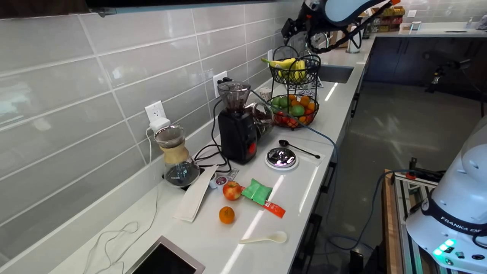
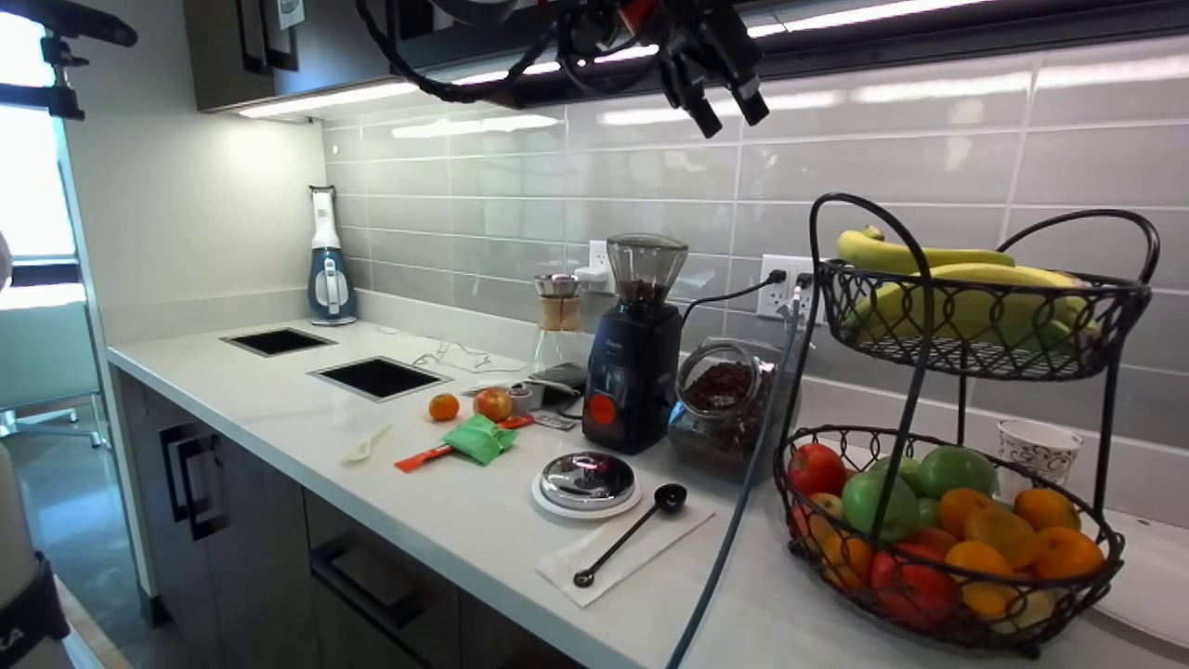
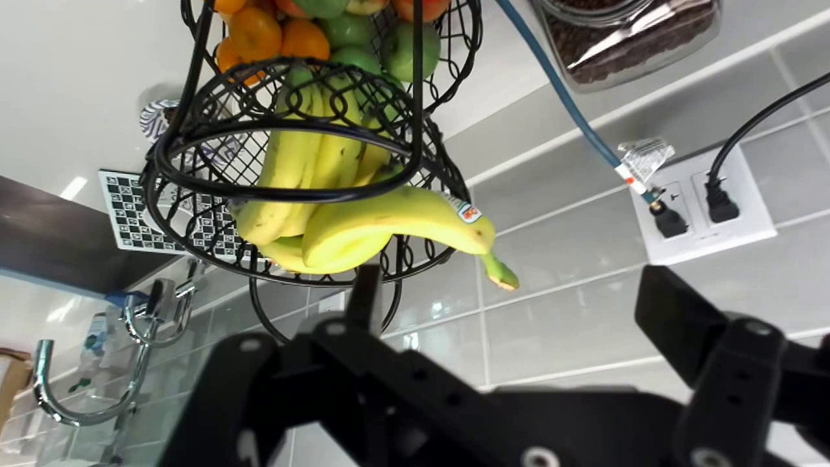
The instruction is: Pick up a banana and place it on the kitchen counter
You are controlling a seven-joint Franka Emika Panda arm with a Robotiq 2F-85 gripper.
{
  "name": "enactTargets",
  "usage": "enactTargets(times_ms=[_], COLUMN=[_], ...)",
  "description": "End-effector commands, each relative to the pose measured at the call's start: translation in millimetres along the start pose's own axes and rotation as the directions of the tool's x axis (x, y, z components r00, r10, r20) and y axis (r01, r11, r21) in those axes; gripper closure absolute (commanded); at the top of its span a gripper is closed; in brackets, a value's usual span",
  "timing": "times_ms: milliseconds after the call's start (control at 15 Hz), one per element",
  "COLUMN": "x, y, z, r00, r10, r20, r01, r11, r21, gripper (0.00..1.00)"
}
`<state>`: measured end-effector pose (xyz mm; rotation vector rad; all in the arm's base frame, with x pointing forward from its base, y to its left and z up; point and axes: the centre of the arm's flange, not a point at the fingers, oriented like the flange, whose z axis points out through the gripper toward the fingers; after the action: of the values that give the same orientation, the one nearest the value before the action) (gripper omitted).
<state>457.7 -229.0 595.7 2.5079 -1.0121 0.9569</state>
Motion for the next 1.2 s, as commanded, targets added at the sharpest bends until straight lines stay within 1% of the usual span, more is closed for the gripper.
enactTargets(times_ms=[0,200,267,400,467,600,733,867,1133], x=[3.9,9.3,7.9,16.3,18.9,23.5,29.9,34.1,45.0], y=[-0.9,-3.0,-4.3,1.0,7.0,20.4,31.7,40.2,49.9], z=[6.0,8.1,10.9,27.7,36.3,53.9,71.7,86.7,105.3], r00=[1.0,1.0,0.997,0.985,0.981,0.98,0.985,0.989,0.993], r10=[0.015,0.028,0.048,0.114,0.129,0.113,0.098,0.096,0.108], r20=[-0.003,-0.009,-0.064,-0.128,-0.146,-0.164,-0.145,-0.108,-0.054], r01=[-0.015,-0.028,-0.052,-0.131,-0.153,-0.142,-0.119,-0.106,-0.107], r11=[1.0,1.0,0.997,0.982,0.975,0.974,0.982,0.99,0.994], r21=[-0.007,-0.01,-0.05,-0.135,-0.162,-0.177,-0.146,-0.091,0.007], gripper=[0.0,0.0,0.0,0.0,0.0,0.0,0.0,0.0,0.0])
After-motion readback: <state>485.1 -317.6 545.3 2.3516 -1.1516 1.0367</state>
